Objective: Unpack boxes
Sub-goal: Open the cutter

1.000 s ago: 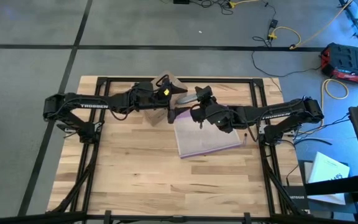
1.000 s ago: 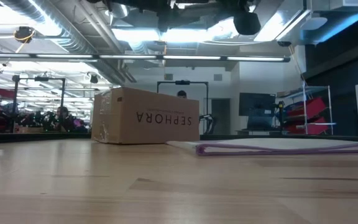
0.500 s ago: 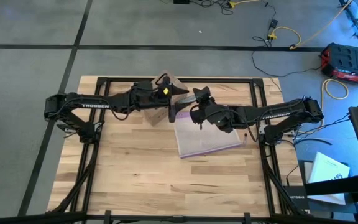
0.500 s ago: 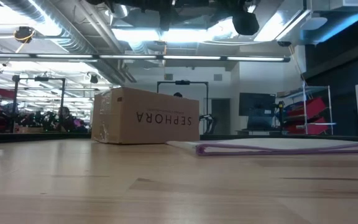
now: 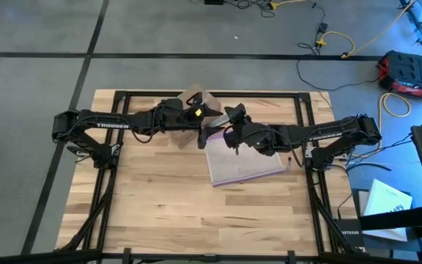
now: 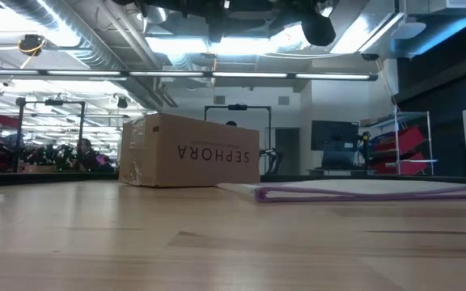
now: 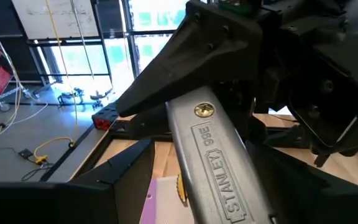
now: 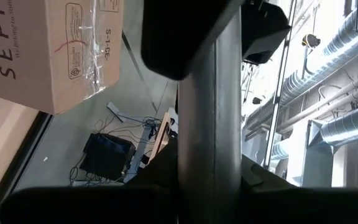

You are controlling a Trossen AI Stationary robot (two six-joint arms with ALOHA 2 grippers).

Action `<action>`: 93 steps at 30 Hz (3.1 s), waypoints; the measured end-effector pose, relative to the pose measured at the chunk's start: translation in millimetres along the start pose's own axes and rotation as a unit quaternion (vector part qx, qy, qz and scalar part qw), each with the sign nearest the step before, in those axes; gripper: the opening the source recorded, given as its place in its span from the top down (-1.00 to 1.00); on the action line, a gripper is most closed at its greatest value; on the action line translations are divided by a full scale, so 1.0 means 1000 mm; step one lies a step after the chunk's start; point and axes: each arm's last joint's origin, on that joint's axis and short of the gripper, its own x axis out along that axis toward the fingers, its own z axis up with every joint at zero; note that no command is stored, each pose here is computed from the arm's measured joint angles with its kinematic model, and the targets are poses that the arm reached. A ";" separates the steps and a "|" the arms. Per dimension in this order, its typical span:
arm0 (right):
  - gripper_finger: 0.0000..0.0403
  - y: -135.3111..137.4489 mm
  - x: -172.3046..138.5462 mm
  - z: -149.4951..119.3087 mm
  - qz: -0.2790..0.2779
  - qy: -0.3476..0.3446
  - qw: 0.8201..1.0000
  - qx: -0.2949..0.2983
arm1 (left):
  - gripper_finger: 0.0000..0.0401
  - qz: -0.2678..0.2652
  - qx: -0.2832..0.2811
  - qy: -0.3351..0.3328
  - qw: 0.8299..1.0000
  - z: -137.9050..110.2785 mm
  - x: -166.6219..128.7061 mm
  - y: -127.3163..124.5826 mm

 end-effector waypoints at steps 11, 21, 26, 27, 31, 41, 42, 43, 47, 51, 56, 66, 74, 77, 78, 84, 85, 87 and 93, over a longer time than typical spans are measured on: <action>0.76 0.002 0.000 0.000 0.008 0.002 1.000 -0.007 | -0.17 -0.002 0.005 0.019 1.000 -0.003 0.000 -0.002; 0.76 0.002 0.000 -0.001 0.006 0.006 1.000 -0.004 | 0.40 -0.004 0.014 0.018 1.000 -0.001 0.000 -0.003; 0.76 0.002 0.000 0.000 0.006 0.006 1.000 -0.004 | 0.40 -0.005 0.023 0.018 1.000 -0.001 0.000 -0.006; 0.76 0.002 0.000 0.000 0.007 0.006 1.000 -0.004 | 0.40 -0.005 0.023 0.018 1.000 -0.001 0.000 -0.006; 0.76 0.003 0.000 0.000 0.009 0.005 1.000 0.004 | 0.40 -0.005 0.024 0.018 1.000 -0.001 0.000 -0.006; 0.46 0.003 0.000 0.000 0.009 0.007 0.991 0.134 | 0.40 0.016 0.067 0.040 0.997 -0.005 0.000 0.002; 0.37 0.003 0.000 -0.001 0.007 0.009 0.988 0.152 | 0.40 0.019 0.077 0.043 0.996 -0.005 -0.001 0.003; 0.29 0.003 0.000 -0.001 0.006 0.011 0.986 0.169 | 0.40 0.021 0.087 0.046 0.995 -0.006 -0.001 0.005; 0.04 0.002 0.000 -0.001 0.006 0.007 0.971 0.239 | 0.40 0.029 0.156 0.060 0.986 -0.008 -0.001 0.010; -0.12 0.005 -0.003 0.002 0.016 -0.001 0.959 0.284 | 0.40 0.037 0.222 0.091 0.970 -0.013 -0.002 0.017; -0.17 0.009 -0.008 0.005 0.045 -0.016 0.928 0.371 | 0.40 0.049 0.311 0.140 0.939 -0.021 -0.004 0.021; -0.17 0.002 -0.016 0.010 0.179 -0.120 0.780 0.587 | 0.40 0.092 0.378 0.155 0.908 -0.015 -0.007 0.010; -0.17 -0.002 -0.037 -0.003 0.258 -0.138 0.717 0.633 | 0.40 0.116 0.374 0.117 0.913 0.008 -0.024 -0.007; -0.17 -0.009 -0.049 -0.009 0.224 -0.140 0.728 0.633 | 0.40 0.119 0.369 0.103 0.916 0.015 -0.030 -0.013; -0.17 -0.012 -0.052 -0.012 0.211 -0.142 0.732 0.632 | 0.40 0.118 0.370 0.101 0.916 0.016 -0.032 -0.016; -0.17 -0.022 -0.068 -0.020 0.162 -0.186 0.800 0.547 | 0.40 0.081 0.462 0.107 0.877 0.016 -0.034 -0.032; -0.17 -0.022 -0.068 -0.020 0.157 -0.190 0.810 0.532 | 0.40 0.075 0.479 0.110 0.868 0.015 -0.035 -0.034; -0.17 -0.024 -0.068 -0.019 0.149 -0.199 0.822 0.513 | 0.40 0.070 0.494 0.110 0.860 0.015 -0.035 -0.036; -0.17 -0.020 -0.062 -0.009 0.133 -0.224 0.874 0.410 | 0.40 0.070 0.497 0.111 0.858 0.015 -0.035 -0.036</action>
